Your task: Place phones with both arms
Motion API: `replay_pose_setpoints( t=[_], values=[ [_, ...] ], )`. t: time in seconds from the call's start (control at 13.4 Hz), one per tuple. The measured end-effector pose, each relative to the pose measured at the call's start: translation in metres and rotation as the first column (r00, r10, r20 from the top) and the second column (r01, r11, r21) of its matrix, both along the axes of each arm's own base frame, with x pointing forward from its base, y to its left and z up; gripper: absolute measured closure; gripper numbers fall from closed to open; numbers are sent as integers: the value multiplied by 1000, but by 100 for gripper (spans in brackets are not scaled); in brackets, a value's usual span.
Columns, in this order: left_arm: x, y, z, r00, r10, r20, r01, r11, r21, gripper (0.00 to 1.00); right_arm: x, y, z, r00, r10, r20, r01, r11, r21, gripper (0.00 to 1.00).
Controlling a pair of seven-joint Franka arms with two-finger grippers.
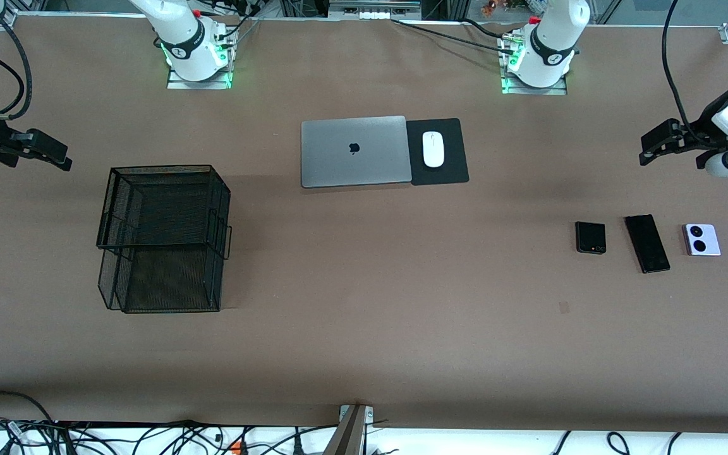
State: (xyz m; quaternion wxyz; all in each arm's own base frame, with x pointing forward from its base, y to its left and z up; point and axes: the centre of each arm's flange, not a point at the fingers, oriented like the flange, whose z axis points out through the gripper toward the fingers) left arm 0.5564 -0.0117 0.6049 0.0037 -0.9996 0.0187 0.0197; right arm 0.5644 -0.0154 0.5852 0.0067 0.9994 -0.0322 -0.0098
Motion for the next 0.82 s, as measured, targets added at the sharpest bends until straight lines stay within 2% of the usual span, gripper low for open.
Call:
replay_pose_setpoints(
  t=[0.52,0.82],
  values=[
    [0,0,0,1000,-1,-1,1,1000,0,0,0,0,0,1000,0,0,0,1000,1,0],
    [3,3,-9,1000,5,-26,-5,1000,-1,0,0,0,0,1000,0,0,0,1000,1,0]
  ],
)
